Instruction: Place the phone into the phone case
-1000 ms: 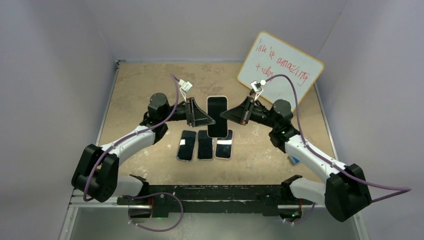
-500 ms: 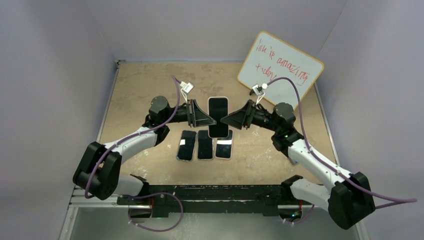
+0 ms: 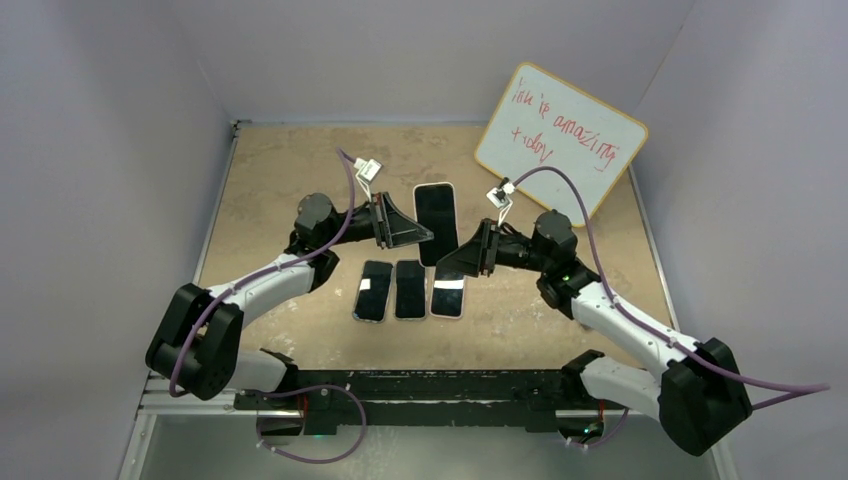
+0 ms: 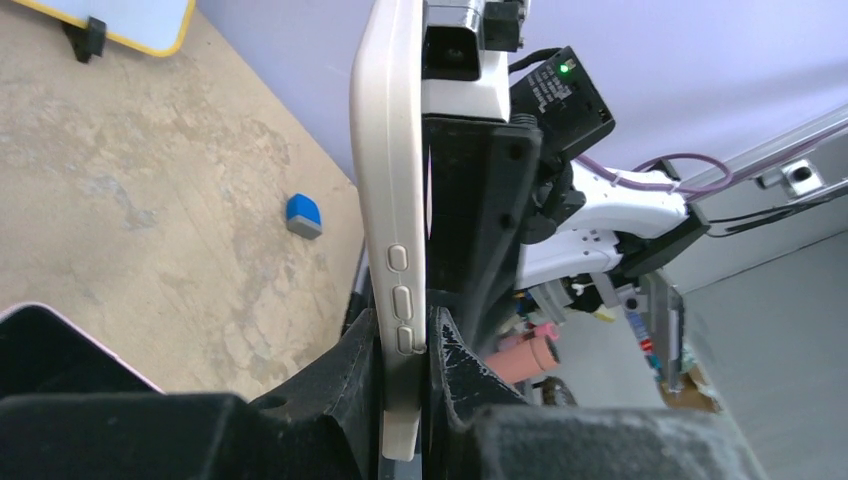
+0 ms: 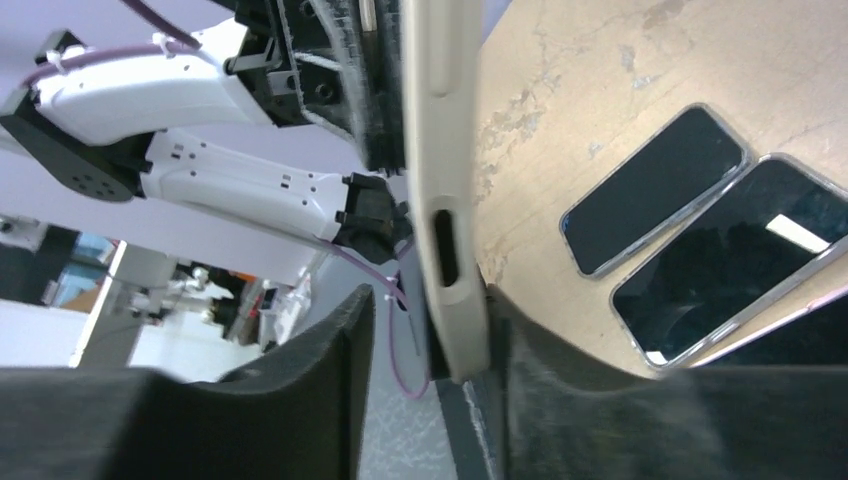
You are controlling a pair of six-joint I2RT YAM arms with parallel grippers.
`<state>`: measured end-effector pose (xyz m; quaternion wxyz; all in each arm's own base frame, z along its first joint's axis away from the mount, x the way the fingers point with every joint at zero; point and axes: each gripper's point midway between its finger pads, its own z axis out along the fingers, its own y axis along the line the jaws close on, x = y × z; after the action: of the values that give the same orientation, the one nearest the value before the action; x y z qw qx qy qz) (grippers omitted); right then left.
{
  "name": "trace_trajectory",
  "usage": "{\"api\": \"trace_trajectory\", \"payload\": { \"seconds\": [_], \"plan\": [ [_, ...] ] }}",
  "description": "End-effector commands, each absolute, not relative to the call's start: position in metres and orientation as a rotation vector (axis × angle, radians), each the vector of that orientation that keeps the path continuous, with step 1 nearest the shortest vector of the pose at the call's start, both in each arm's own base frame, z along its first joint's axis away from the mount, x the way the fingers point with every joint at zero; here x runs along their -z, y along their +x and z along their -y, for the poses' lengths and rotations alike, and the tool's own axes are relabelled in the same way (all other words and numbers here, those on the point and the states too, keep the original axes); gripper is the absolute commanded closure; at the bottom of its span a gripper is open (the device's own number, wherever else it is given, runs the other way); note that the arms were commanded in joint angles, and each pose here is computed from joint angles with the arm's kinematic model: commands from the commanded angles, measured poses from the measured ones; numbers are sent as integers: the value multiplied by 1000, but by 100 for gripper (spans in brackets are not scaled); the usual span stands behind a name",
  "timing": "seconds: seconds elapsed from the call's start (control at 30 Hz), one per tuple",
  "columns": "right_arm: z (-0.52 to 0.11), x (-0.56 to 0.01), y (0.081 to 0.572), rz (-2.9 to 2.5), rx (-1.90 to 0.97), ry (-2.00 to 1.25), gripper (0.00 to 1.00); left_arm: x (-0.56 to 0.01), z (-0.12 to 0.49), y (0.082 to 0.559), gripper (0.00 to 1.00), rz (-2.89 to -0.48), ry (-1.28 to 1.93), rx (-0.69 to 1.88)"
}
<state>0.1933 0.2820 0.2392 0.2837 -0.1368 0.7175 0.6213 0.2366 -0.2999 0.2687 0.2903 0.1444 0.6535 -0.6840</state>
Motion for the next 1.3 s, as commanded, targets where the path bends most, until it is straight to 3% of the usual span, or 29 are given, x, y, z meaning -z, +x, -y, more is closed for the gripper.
{"api": "trace_trajectory", "payload": {
  "seconds": [0.0,0.07,0.33,0.37,0.5,0.57,0.63,0.7,0.77,0.97,1.0,1.13,1.27],
  "plan": [
    [-282,-242,194,-1917,-1656,-363,70,-294,299,241,100,-1616,424,1777],
    [-281,-238,195,-1939,-1657,-316,98,-286,299,246,100,-1644,441,1721],
    [-284,-237,204,-1989,-1702,-168,100,-260,291,262,100,-1781,499,1462],
    [-285,-239,203,-1977,-1713,-181,96,-262,292,259,100,-1779,512,1478],
    [-282,-248,204,-1931,-1676,-213,50,-279,296,242,100,-1733,559,1602],
    [-280,-255,207,-1899,-1638,-217,38,-284,296,233,100,-1720,582,1651],
    [-279,-260,210,-1873,-1626,-220,35,-287,296,226,100,-1709,600,1697],
    [-280,-262,212,-1863,-1627,-224,39,-287,295,220,100,-1702,609,1731],
    [-283,-263,214,-1847,-1636,-231,49,-287,295,217,100,-1700,607,1750],
    [-286,-264,216,-1812,-1685,-214,92,-286,295,215,100,-1710,607,1772],
    [-285,-266,216,-1804,-1682,-211,98,-284,295,216,94,-1727,600,1771],
    [-281,-273,222,-1763,-1654,-168,100,-271,294,224,61,-1800,547,1720],
    [-276,-279,228,-1721,-1629,-112,100,-260,294,227,49,-1844,488,1721]
  ]
}}
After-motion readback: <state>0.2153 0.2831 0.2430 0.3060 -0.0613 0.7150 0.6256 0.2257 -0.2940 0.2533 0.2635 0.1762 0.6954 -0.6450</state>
